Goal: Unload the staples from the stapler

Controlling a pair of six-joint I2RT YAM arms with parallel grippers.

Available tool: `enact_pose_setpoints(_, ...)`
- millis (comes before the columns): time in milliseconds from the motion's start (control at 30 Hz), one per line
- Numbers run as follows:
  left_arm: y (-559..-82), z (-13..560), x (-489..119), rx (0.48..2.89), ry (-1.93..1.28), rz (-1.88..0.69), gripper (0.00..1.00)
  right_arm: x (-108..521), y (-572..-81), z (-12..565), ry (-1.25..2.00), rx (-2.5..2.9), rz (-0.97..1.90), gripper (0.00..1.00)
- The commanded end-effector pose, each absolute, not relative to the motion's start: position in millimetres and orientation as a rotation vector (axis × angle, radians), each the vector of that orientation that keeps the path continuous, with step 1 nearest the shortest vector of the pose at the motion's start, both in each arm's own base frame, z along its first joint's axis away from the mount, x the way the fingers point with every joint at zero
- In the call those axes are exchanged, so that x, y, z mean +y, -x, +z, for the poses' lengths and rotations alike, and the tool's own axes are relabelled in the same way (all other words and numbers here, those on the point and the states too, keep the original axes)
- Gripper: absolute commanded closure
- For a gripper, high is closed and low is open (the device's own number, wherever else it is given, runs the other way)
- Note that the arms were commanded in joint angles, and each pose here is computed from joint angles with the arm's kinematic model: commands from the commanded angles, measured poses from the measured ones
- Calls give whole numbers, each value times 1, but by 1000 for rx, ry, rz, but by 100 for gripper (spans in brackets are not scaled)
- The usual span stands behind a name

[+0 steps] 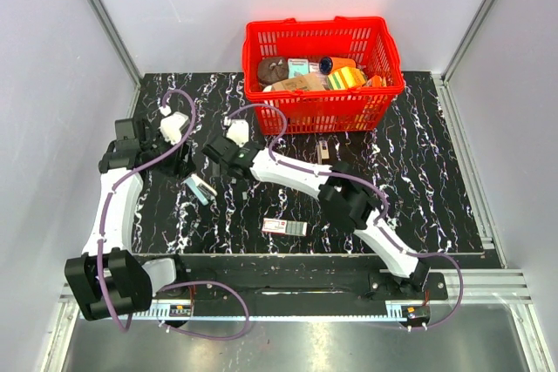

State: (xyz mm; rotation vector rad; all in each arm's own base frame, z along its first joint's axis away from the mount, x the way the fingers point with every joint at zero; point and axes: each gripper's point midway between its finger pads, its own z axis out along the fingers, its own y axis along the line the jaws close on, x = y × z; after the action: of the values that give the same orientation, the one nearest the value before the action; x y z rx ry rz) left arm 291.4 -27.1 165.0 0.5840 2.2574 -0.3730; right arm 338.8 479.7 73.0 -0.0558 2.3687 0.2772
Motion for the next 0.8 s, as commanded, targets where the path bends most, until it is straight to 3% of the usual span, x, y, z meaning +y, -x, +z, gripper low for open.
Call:
enact_pose_setpoints(0, -290, 169, -20, 2229, -584, -312, 41, 490, -333, 66, 16, 2407, 287, 16)
enact_pose_setpoints(267, -292, 166, -19, 2230, -572, -310, 41, 489, -330, 36, 31, 2455, 218, 37)
enact_pose_setpoints(467, -292, 164, -18, 2233, -570, -303, 41, 491, -331, 33, 39, 2459, 215, 40)
enact_pose_setpoints(633, -293, 163, -17, 2235, -571, -295, 41, 490, -329, 30, 49, 2474, 203, 49)
enact_pose_setpoints(767, -293, 162, -16, 2236, -570, -290, 41, 485, -325, 27, 42, 2493, 182, 52)
